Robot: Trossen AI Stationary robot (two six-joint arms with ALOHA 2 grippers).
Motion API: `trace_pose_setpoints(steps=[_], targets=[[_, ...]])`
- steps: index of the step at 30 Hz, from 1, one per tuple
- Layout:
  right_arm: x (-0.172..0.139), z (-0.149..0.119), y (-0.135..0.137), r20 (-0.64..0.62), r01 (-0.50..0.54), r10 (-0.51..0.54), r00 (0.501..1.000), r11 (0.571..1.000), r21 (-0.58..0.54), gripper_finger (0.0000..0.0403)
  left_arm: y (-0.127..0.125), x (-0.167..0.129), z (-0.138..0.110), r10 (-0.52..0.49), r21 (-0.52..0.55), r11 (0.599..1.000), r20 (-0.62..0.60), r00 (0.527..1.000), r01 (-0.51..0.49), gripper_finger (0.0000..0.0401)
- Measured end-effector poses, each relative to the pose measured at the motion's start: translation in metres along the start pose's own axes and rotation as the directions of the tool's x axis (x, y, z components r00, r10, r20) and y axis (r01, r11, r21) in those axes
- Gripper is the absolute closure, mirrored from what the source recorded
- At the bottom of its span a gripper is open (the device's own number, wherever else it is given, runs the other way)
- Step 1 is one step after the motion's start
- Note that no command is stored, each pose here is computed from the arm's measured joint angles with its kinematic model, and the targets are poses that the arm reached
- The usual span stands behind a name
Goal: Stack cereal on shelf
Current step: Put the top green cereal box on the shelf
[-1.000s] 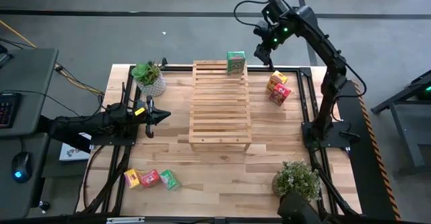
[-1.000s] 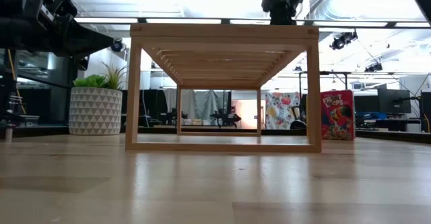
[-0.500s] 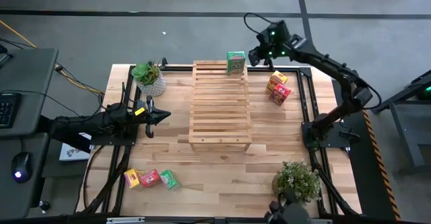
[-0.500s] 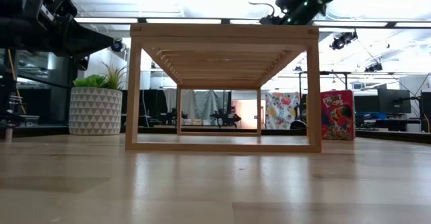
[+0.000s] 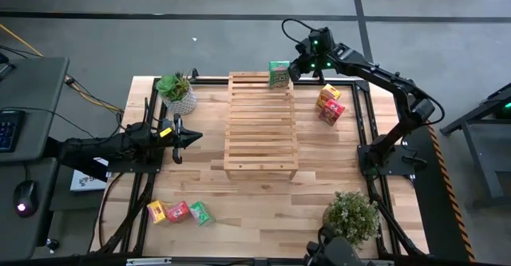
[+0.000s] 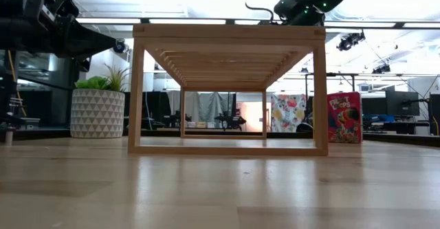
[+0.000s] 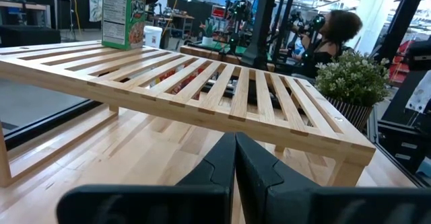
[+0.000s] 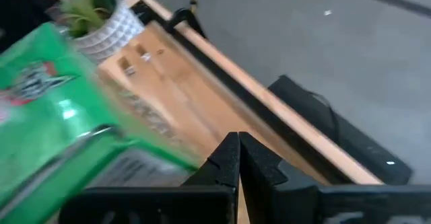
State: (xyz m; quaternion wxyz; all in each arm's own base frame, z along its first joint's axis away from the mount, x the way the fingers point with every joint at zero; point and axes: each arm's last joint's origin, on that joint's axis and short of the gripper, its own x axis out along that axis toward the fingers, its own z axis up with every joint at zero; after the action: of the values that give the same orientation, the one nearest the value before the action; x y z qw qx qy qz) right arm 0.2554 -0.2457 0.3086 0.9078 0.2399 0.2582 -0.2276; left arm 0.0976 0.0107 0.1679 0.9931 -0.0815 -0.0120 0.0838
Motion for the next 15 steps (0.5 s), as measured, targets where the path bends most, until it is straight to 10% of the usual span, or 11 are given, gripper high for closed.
trace_pose_setpoints(steps=[15], targets=[[0.001,-0.013,0.009,-0.131,-0.085,0.09,0.987,0.995,0.048,0.0403,0.0,0.0,0.0,0.0,0.0,1.0,0.0,1.0,0.0,0.0398]])
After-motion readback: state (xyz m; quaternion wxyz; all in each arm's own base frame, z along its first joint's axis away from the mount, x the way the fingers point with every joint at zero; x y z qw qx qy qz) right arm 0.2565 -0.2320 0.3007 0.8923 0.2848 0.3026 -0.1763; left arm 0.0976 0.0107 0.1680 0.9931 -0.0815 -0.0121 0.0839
